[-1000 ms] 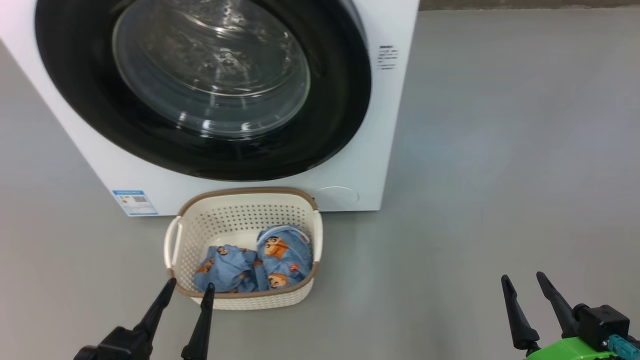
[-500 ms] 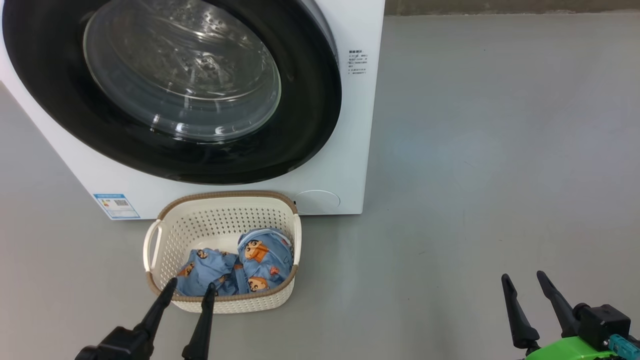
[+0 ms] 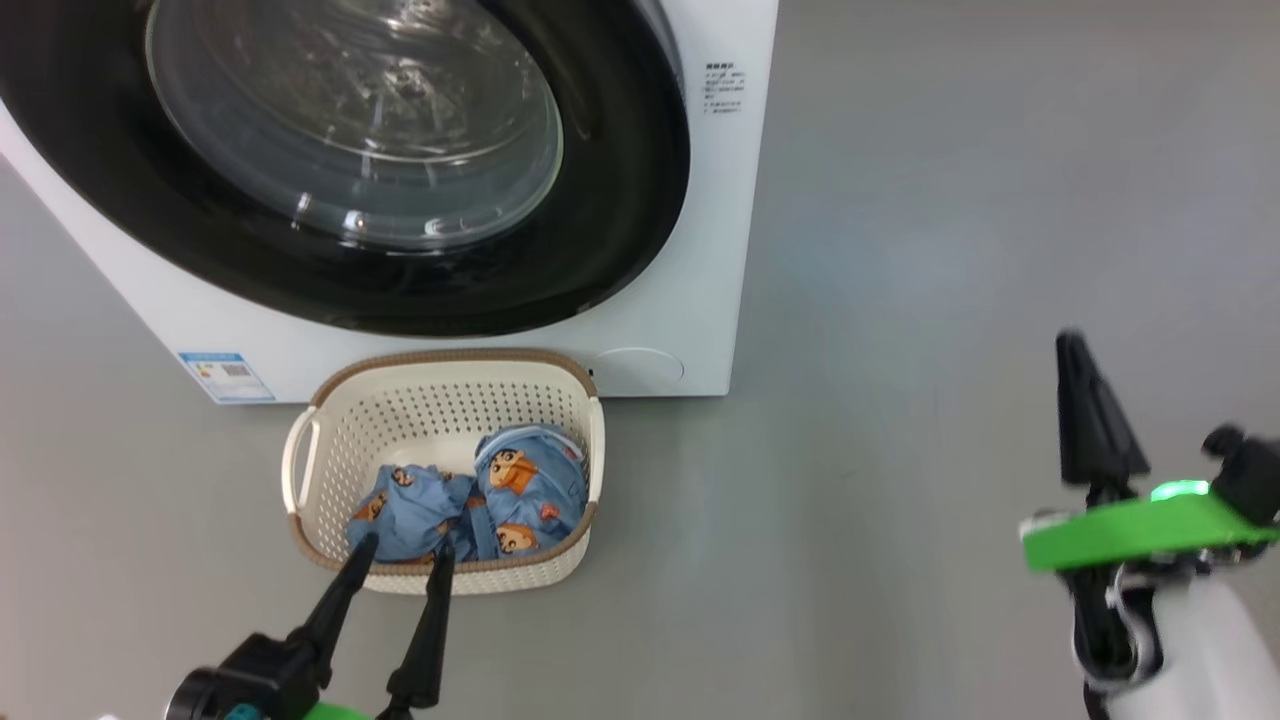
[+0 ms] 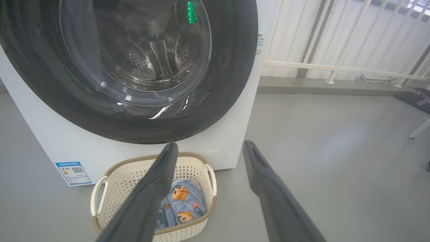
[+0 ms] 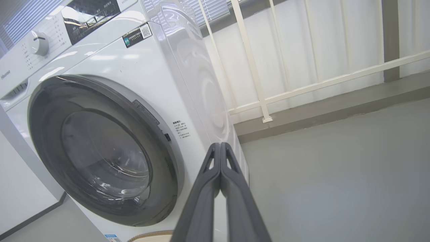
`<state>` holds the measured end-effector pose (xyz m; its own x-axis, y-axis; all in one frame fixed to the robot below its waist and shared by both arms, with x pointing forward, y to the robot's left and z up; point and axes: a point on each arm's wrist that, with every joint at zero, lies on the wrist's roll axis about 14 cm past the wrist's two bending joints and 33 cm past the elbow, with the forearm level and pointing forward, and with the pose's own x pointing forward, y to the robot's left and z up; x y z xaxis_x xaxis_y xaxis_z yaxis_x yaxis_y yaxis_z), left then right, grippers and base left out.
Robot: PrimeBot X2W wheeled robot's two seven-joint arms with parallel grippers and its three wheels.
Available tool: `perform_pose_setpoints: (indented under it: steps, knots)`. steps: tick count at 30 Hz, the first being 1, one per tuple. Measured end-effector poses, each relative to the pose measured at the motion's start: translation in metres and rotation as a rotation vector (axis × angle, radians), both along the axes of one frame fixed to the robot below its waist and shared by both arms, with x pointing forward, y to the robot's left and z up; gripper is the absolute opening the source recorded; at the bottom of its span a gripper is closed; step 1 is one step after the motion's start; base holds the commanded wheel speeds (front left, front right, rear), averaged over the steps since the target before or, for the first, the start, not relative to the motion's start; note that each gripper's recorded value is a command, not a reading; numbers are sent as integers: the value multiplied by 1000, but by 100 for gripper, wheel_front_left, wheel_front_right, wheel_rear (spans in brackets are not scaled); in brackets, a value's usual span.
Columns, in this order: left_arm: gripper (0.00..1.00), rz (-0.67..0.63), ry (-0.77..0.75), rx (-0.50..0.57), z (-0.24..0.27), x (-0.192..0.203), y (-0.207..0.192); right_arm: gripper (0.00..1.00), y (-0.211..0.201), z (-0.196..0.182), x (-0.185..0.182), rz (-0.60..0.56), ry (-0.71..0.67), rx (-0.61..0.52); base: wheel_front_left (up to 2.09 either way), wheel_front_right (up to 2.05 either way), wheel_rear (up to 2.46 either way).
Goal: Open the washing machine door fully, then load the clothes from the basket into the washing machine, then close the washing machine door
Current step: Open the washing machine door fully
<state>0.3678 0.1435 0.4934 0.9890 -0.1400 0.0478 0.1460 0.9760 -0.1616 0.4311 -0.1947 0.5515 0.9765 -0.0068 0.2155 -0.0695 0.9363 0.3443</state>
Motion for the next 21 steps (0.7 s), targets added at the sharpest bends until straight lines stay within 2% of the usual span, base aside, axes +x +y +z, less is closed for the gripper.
perform_pose_setpoints:
  steps: [1,6,10,17,21]
  knots:
    - [100,-6,-7,-9,2,5,-3,0,1,15,14,6,-43,63,0,0,0]
    - [100,-4,-19,-14,6,14,-3,0,4,42,43,29,-111,125,0,0,0]
    - [100,8,-18,-20,6,18,-1,0,8,62,69,58,-158,126,0,0,0]
    - [100,37,-4,-22,3,20,4,0,33,76,108,148,-178,205,0,0,0]
    - [100,49,17,-26,-3,18,6,0,51,81,130,223,-170,318,0,0,0]
